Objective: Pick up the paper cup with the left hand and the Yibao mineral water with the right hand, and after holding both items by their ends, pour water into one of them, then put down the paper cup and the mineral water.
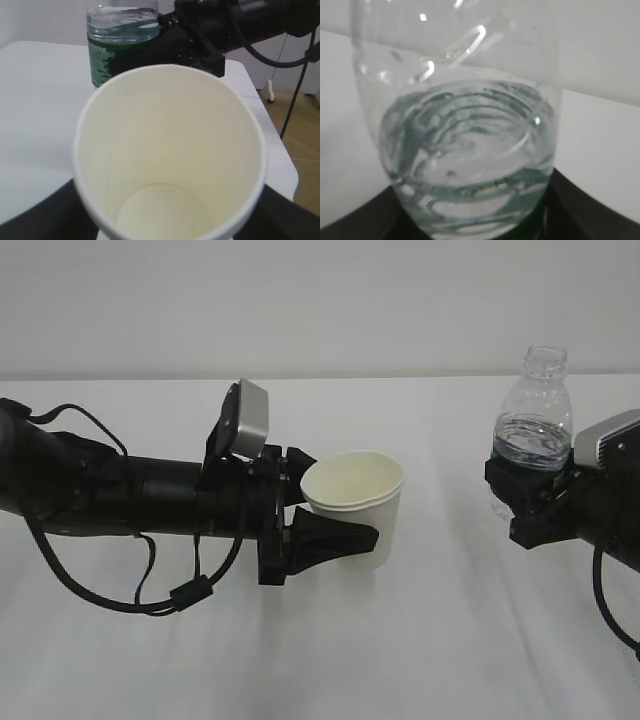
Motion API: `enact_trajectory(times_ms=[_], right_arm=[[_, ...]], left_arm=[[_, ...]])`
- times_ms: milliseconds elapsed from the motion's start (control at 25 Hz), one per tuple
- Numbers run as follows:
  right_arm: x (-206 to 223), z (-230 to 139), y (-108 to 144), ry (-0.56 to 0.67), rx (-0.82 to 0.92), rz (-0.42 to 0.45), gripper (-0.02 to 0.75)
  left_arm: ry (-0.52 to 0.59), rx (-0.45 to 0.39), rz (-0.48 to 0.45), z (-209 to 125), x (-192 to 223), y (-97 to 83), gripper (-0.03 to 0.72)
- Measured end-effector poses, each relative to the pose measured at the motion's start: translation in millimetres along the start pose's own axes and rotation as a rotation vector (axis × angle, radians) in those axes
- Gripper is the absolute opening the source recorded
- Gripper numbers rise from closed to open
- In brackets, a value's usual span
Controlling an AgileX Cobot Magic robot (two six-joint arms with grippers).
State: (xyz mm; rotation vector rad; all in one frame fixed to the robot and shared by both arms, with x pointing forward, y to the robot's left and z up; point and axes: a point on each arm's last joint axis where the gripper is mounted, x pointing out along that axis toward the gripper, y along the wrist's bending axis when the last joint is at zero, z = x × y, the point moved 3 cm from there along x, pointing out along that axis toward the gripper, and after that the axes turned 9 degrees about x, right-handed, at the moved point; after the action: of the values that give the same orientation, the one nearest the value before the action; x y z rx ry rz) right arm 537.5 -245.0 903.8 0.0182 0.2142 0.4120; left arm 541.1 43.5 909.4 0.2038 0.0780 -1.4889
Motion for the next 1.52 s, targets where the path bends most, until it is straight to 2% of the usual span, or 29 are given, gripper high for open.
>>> enact_trajectory(times_ms=[320,600,920,1240,1520], right_arm=[[-2,-3,1,0.011,0.000,0.000,0.432],[-5,-5,2,0.019,-0.018,0.001,0.432],[-7,-4,3,0.016,-0.039,0.000,0.432],[-17,17,5,0.020,-0.117,-0.012,0.432],[-25,23,8,0.075,-0.172,-0.006,0.432]], left_arm=[[0.052,0.043,-0.062,1,27,-15.0,0.502],[0.055,0.054,-0.060,3,33,-10.8,0.501],[0.098,0.009,-0.062,-16,35,-11.5,0.501],[0.050,-0.019,-0.031,-15,19,3.4,0.496],[0.041,-0.021,-0.049,-14,19,1.1,0.492]])
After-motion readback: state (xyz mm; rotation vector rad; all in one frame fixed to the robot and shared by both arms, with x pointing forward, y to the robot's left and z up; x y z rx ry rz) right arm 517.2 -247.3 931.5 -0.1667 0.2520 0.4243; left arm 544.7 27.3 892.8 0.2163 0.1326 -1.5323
